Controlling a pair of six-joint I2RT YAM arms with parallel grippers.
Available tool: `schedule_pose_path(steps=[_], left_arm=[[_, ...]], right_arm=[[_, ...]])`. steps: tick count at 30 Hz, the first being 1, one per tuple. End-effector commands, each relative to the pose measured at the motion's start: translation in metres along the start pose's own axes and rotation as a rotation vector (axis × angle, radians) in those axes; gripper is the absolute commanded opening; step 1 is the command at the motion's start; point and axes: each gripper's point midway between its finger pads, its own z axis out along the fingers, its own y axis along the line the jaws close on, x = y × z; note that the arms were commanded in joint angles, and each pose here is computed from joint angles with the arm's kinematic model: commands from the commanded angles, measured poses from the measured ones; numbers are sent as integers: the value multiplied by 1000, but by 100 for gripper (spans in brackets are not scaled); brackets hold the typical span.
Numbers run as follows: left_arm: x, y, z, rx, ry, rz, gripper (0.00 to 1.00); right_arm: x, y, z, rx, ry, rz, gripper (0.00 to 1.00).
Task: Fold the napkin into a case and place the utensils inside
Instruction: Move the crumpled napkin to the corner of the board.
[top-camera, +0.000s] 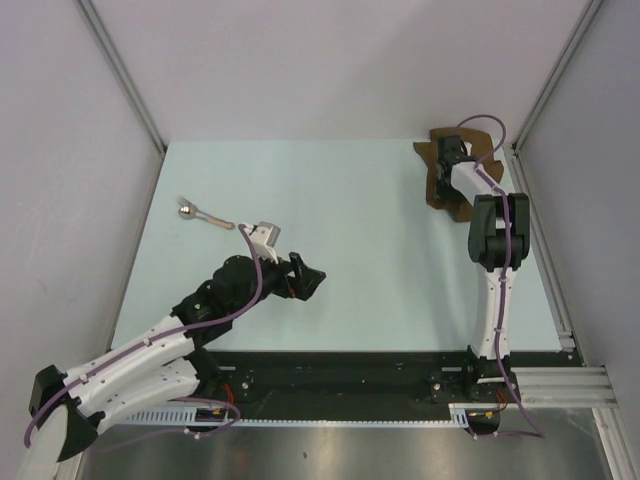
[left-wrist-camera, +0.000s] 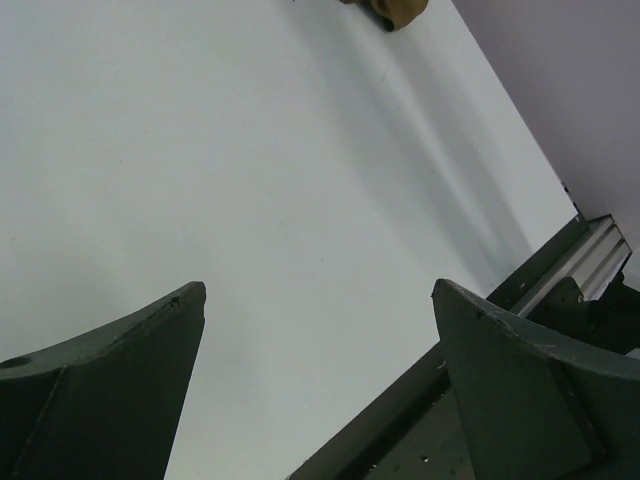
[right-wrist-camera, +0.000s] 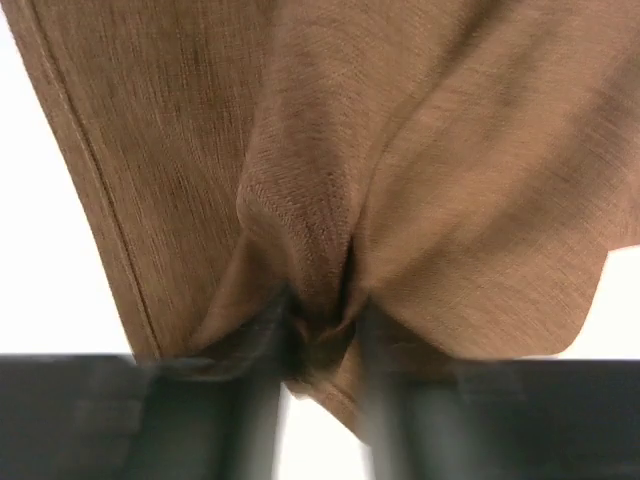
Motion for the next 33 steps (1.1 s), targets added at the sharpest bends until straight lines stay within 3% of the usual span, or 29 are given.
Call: schedule_pose_path(steps=[1, 4, 5, 6, 8, 10, 12, 13, 14, 15, 19, 21, 23, 25, 29, 31, 33], left_arm=[[-32, -22, 2, 41, -36, 10, 99], [-48, -18, 4, -7, -72, 1, 100], [-50, -13, 8, -32, -71, -1, 100], [-52, -9, 11, -56, -69, -4, 99], [-62, 2, 20, -117, -71, -35, 100], [-69, 6, 26, -138, -54, -51, 100], [-62, 29, 37, -226, 2, -64, 100], [-66, 32, 41, -243, 6, -75, 100], [-68, 44, 44, -285, 11, -86, 100], [-54, 58, 49, -343, 70, -92, 100], [-52, 80, 58, -438, 105, -139, 100], [-50, 82, 64, -438, 100, -165, 100], [-39, 78, 77, -391, 131, -195, 100], [-34, 73, 95, -356, 171, -209, 100], [-30, 52, 133, -208, 273, -186, 100], [-47, 52, 149, -215, 245, -179, 100], [-28, 80, 168, -311, 310, -181, 98]], right_arm=[[-5, 31, -45, -135, -9, -58, 18], [18, 79, -98, -254, -37, -142, 0], [30, 93, -114, -302, -37, -167, 0], [37, 122, -160, -391, -92, -213, 0], [95, 147, -183, -481, -48, -288, 1], [136, 173, -230, -578, -80, -375, 7], [187, 169, -235, -590, -20, -408, 19], [202, 176, -254, -652, -29, -434, 28], [231, 166, -247, -646, 25, -458, 49], [241, 162, -251, -645, 40, -438, 55], [266, 131, -248, -651, 52, -405, 62], [274, 117, -246, -674, 72, -370, 54], [271, 119, -255, -753, 67, -333, 30], [272, 117, -259, -768, 60, -323, 20], [264, 117, -276, -838, 33, -286, 67], [257, 112, -281, -851, 15, -229, 69], [246, 103, -281, -842, -5, -159, 69]])
